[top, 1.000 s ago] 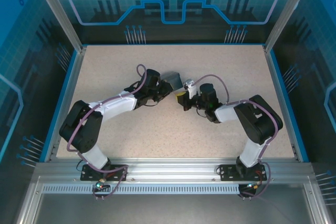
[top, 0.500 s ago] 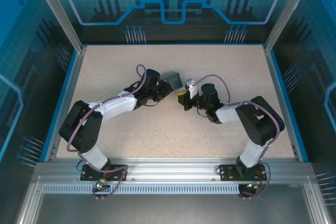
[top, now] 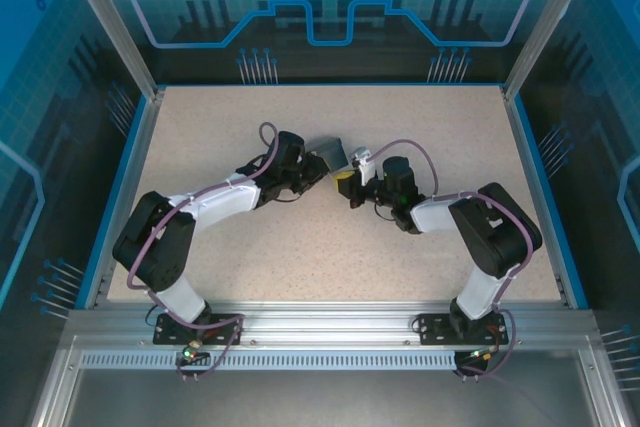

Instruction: Unlock a padlock with a key

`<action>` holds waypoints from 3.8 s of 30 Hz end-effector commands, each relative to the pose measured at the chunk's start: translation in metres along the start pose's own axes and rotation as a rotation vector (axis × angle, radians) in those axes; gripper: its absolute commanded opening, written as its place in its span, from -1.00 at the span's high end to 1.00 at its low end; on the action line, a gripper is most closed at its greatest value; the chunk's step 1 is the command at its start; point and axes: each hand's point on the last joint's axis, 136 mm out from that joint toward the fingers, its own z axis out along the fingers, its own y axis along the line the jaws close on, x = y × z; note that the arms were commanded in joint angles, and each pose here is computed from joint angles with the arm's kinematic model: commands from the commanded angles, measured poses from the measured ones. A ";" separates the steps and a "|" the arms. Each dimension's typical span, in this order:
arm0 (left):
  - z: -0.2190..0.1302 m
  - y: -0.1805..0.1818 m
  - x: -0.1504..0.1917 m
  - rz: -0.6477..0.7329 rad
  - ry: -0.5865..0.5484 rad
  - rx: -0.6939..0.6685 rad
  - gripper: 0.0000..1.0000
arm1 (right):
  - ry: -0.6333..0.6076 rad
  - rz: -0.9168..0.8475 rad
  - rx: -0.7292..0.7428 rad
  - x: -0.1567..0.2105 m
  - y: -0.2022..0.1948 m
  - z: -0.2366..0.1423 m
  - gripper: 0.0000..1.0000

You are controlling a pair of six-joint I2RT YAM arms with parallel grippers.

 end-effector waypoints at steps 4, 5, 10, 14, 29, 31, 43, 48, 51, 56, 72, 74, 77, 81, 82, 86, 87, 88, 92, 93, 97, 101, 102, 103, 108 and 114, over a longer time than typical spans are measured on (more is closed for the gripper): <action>-0.011 -0.019 -0.007 0.005 -0.021 0.074 0.70 | -0.033 -0.015 -0.020 -0.016 -0.001 0.005 1.00; -0.011 -0.019 -0.007 0.002 -0.021 0.075 0.70 | -0.031 -0.016 -0.021 -0.015 0.000 0.006 1.00; -0.011 -0.021 -0.007 -0.015 -0.021 0.090 0.70 | -0.012 -0.016 -0.019 -0.011 -0.001 0.009 1.00; -0.012 -0.021 -0.007 -0.019 -0.024 0.091 0.70 | -0.009 -0.013 -0.020 -0.010 -0.001 0.011 1.00; -0.018 -0.013 -0.014 -0.096 -0.047 0.093 0.72 | 0.007 -0.024 -0.056 -0.009 0.001 0.016 1.00; -0.021 -0.010 -0.016 -0.109 -0.053 0.089 0.73 | 0.009 -0.022 -0.062 -0.008 0.002 0.014 1.00; -0.039 0.008 -0.024 -0.136 -0.096 0.037 0.74 | 0.068 -0.030 -0.116 0.001 0.013 -0.011 1.00; -0.040 0.007 -0.021 -0.154 -0.082 0.046 0.75 | 0.127 -0.025 -0.150 0.008 0.021 -0.007 1.00; -0.040 0.008 -0.020 -0.155 -0.075 0.045 0.75 | 0.151 -0.035 -0.175 0.008 0.028 -0.002 1.00; -0.039 0.008 -0.017 -0.148 -0.063 0.049 0.75 | 0.143 -0.050 -0.187 0.001 0.030 0.004 1.00; -0.038 0.006 -0.015 -0.148 -0.048 0.062 0.75 | 0.147 -0.049 -0.236 -0.006 0.030 0.026 1.00; -0.037 0.006 -0.016 -0.149 -0.048 0.063 0.75 | 0.149 -0.047 -0.238 -0.005 0.031 0.026 1.00; -0.037 0.005 -0.016 -0.149 -0.047 0.066 0.75 | 0.162 -0.048 -0.238 -0.001 0.031 0.027 1.00; -0.036 0.005 -0.015 -0.147 -0.044 0.066 0.75 | 0.159 -0.048 -0.228 -0.002 0.029 0.028 1.00; -0.036 0.006 -0.015 -0.147 -0.043 0.064 0.75 | 0.158 -0.049 -0.223 -0.002 0.029 0.028 1.00; -0.035 0.006 -0.015 -0.146 -0.041 0.063 0.75 | 0.149 -0.047 -0.212 -0.005 0.025 0.027 1.00; -0.035 0.007 -0.015 -0.148 -0.041 0.062 0.75 | 0.145 -0.046 -0.210 -0.007 0.024 0.027 1.00; -0.035 0.008 -0.014 -0.148 -0.039 0.060 0.76 | 0.144 -0.046 -0.211 -0.007 0.025 0.027 1.00; -0.033 0.008 -0.013 -0.149 -0.036 0.061 0.76 | 0.133 -0.050 -0.211 -0.011 0.025 0.027 1.00; -0.033 0.009 -0.013 -0.150 -0.034 0.060 0.76 | 0.131 -0.049 -0.206 -0.012 0.024 0.027 1.00; -0.033 0.009 -0.013 -0.151 -0.036 0.058 0.76 | 0.121 -0.050 -0.195 -0.015 0.021 0.025 1.00; -0.033 0.008 -0.014 -0.150 -0.036 0.062 0.76 | 0.113 -0.050 -0.183 -0.018 0.018 0.022 1.00; -0.032 0.008 -0.014 -0.149 -0.035 0.064 0.76 | 0.112 -0.049 -0.183 -0.018 0.018 0.022 1.00; -0.032 0.008 -0.013 -0.150 -0.033 0.063 0.76 | 0.111 -0.049 -0.182 -0.019 0.017 0.023 1.00; -0.031 0.008 -0.013 -0.154 -0.034 0.063 0.76 | 0.101 -0.046 -0.192 -0.023 0.018 0.024 1.00; -0.031 0.010 -0.013 -0.153 -0.035 0.059 0.76 | 0.095 -0.049 -0.197 -0.024 0.020 0.022 1.00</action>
